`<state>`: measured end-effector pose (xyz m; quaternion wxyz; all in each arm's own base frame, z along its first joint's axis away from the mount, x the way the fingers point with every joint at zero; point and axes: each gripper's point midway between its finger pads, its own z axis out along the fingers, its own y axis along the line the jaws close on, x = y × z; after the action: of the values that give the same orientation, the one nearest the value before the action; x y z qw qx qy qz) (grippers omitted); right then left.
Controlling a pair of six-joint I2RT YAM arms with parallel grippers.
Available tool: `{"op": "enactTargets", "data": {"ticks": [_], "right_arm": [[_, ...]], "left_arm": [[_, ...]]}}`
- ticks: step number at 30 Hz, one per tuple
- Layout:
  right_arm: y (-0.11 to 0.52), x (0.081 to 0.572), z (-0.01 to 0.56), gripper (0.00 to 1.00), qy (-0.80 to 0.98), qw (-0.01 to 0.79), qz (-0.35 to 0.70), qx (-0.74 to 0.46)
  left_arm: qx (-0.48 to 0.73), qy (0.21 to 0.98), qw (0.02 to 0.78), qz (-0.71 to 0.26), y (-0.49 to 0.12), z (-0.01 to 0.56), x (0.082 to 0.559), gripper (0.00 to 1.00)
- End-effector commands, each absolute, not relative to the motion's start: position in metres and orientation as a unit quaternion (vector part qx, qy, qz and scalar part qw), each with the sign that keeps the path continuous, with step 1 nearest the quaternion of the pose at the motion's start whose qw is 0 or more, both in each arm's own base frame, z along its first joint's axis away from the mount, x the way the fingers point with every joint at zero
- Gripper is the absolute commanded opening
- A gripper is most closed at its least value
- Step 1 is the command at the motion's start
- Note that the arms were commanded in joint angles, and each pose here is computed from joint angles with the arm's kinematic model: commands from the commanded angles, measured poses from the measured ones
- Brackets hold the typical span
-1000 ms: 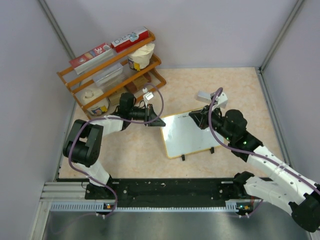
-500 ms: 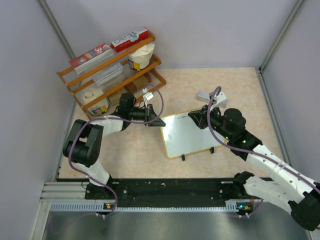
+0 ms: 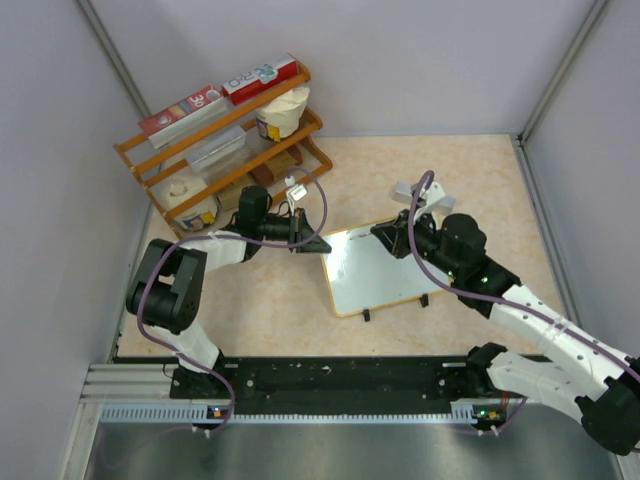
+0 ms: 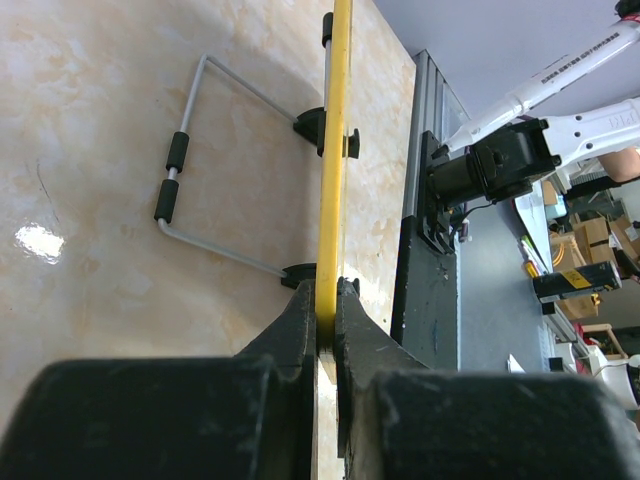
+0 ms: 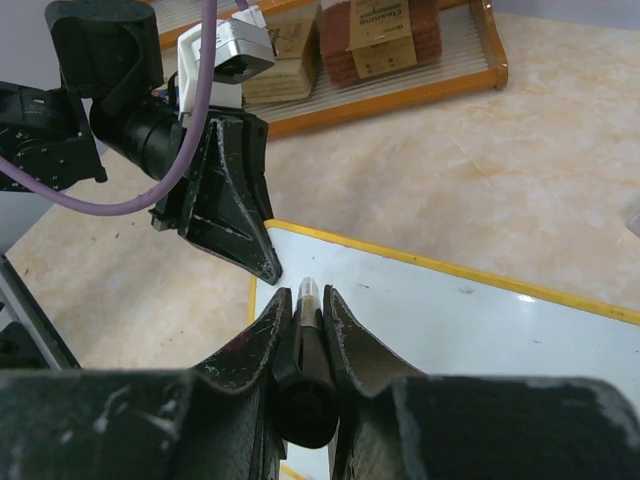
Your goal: Write a sentence on the whiteboard
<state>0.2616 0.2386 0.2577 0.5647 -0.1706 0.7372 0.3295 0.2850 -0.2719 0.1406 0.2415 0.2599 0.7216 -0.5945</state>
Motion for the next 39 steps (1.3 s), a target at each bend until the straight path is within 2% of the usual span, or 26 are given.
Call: {"op": "enactTargets", "data": {"ticks": [1,16,39], "right_arm": [[0.246,0.264,0.287,0.0,0.711,0.593,0.333,-0.177],[0.244,0.279,0.275,0.0,0.726,0.615,0.274,-0.139],[0.249,0.275,0.247,0.0,0.744,0.591,0.273,-0.15]], "left_arm": [[0.294,0.705,0.272,-0.585,-0.274,0.144,0.283,0.0],[0.298,0.702,0.268,-0.588,-0.275,0.143,0.281,0.0],[0.299,0.702,0.265,-0.589,-0.275,0.143,0.281,0.0]]}}
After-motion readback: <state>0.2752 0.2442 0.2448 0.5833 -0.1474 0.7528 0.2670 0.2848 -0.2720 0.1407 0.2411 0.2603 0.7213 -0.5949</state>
